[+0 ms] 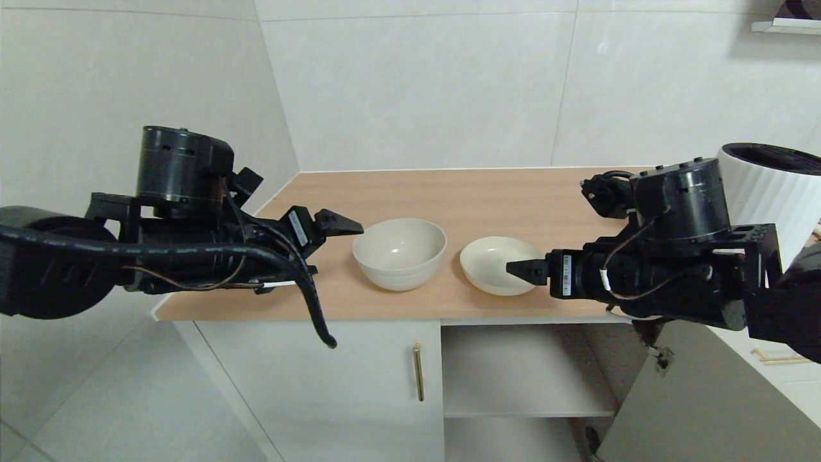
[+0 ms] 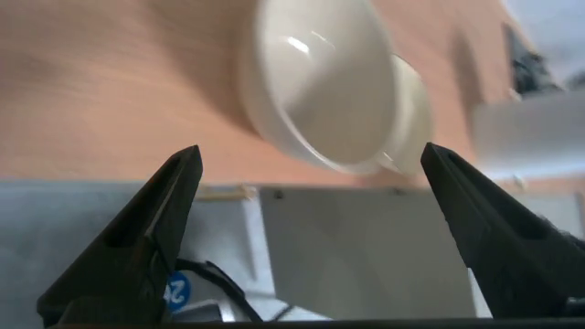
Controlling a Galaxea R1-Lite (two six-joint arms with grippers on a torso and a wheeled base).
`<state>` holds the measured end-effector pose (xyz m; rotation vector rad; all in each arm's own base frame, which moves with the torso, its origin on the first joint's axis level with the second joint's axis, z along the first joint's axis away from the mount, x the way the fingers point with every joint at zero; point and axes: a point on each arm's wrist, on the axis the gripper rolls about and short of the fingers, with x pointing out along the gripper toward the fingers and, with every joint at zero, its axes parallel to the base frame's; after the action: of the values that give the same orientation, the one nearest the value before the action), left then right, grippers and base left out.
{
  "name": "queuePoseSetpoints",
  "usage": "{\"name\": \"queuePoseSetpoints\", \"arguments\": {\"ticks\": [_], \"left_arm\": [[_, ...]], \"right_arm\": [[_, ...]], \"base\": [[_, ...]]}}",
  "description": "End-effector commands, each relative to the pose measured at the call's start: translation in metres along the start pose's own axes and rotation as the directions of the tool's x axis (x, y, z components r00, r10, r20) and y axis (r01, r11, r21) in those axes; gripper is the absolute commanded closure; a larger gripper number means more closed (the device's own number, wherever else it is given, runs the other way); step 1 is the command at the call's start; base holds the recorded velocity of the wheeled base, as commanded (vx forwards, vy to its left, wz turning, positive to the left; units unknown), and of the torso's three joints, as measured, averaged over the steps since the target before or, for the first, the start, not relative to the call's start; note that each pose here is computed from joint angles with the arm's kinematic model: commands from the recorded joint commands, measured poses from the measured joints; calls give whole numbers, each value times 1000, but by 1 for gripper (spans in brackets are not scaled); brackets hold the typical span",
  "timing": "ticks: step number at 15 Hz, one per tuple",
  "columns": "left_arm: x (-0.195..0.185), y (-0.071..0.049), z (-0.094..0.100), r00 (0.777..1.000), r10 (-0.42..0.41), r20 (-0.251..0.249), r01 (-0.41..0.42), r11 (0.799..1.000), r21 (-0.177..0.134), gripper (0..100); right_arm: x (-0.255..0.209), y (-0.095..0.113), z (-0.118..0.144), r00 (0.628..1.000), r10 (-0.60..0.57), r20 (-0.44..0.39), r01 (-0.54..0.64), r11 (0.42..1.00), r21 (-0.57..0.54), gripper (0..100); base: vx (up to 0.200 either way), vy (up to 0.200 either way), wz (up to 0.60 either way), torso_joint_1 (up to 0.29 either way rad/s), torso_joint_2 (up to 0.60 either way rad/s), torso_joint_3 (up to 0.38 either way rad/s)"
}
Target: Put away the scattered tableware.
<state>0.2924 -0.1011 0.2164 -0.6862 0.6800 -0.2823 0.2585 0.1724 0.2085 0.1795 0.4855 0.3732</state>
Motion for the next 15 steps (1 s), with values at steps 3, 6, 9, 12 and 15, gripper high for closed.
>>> {"name": "queuePoseSetpoints", "arguments": {"ticks": [3, 6, 9, 12, 15], "left_arm": [[28, 8, 0, 998, 69, -5, -69, 997, -20, 0], [39, 10, 2, 998, 63, 4, -62, 996, -59, 0], [47, 12, 1, 998, 62, 12, -61, 995, -83, 0], [51, 9, -5, 998, 61, -4, -61, 995, -76, 0], [61, 9, -13, 997, 70, -33, -72, 995, -67, 0]], "right_arm": [[24, -7, 20, 989, -133, -67, 141, 981, 134, 0], [35, -12, 24, 976, -207, -66, 216, 963, 164, 0], [41, -13, 21, 973, -217, -75, 226, 961, 161, 0], [41, -13, 20, 973, -218, -78, 228, 961, 160, 0], [42, -14, 19, 972, -219, -80, 229, 960, 159, 0]], "base": [[0, 0, 0, 0, 0, 0], [0, 0, 0, 0, 0, 0], [0, 0, 0, 0, 0, 0], [0, 0, 0, 0, 0, 0], [0, 0, 0, 0, 0, 0]]}}
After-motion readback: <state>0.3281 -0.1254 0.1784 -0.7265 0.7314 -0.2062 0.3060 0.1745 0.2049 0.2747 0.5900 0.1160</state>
